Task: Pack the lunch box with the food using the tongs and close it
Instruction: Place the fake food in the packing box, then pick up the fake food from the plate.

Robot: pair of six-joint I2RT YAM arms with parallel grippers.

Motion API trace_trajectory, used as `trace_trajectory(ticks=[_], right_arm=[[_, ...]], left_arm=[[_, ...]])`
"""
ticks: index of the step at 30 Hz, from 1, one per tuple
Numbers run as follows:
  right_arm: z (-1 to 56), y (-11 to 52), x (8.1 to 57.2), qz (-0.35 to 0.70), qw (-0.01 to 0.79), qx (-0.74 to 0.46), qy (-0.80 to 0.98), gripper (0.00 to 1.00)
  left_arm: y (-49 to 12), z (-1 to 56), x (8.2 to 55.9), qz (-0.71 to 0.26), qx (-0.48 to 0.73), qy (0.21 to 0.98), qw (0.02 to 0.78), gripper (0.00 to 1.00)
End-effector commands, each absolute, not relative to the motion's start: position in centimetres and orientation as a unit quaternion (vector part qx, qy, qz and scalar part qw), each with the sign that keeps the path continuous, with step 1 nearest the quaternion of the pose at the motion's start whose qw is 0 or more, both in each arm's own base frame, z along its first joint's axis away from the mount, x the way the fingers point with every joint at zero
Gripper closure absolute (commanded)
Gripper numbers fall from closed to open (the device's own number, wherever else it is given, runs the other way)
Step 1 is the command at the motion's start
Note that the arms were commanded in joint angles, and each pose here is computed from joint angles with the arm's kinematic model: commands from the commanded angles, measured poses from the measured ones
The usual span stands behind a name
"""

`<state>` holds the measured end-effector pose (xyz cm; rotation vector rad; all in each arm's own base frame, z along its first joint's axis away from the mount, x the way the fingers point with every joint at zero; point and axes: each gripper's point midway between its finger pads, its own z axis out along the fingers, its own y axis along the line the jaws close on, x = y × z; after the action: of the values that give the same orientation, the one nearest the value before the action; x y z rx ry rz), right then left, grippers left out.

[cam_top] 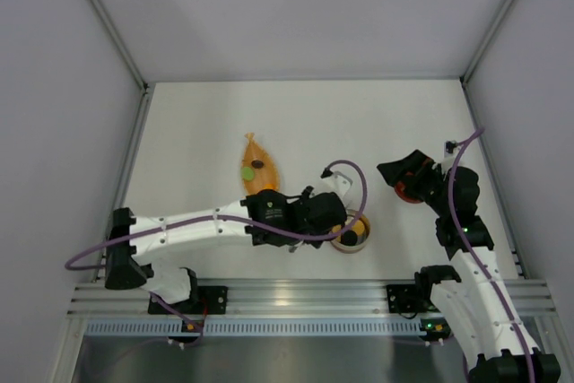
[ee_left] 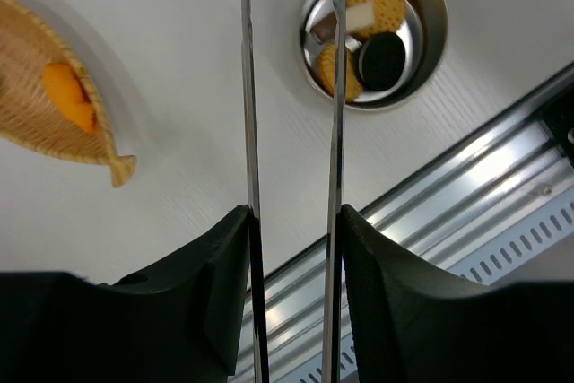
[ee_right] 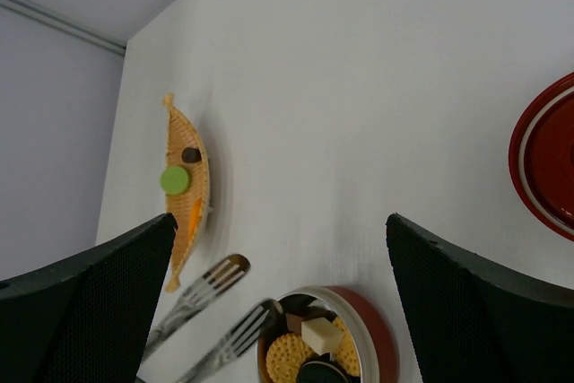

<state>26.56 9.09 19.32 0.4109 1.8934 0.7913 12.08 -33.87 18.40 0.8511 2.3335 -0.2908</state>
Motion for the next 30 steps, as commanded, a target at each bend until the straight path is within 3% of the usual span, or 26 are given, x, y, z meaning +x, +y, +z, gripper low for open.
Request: trace_trajectory(ticks=[1,6,10,20,30], right_arm=[[21.3,8.7,27.0,0.325,0.529,0.161,0.767,0.01],[21.4,8.8,27.0,0.329,0.529,0.160,0.765,0.01],[21.4,9.0,27.0,0.335,0.529,0.160,0.763,0.00],[21.9,8.9,26.9,0.332,0.531,0.159,0.763,0.01],[22.1,8.9,26.9,0.330,0.533,0.155,0.763,0.00]], left_arm=[[-29.8,24.9,16.3,-0.117,0.205,0.887,0.398,0.53],[-22.1,26.0,21.8,-0.095,0.095,0.898,0.419,0.53],[-18.1,23.3,24.1,-0.040,0.070,0.912,0.402,0.52],[-16.8,17.2,26.9,-0.033,0.056,0.937,0.344,0.52],[-16.8,15.8,27.8,-0.028,0.060,0.940,0.335,0.52]])
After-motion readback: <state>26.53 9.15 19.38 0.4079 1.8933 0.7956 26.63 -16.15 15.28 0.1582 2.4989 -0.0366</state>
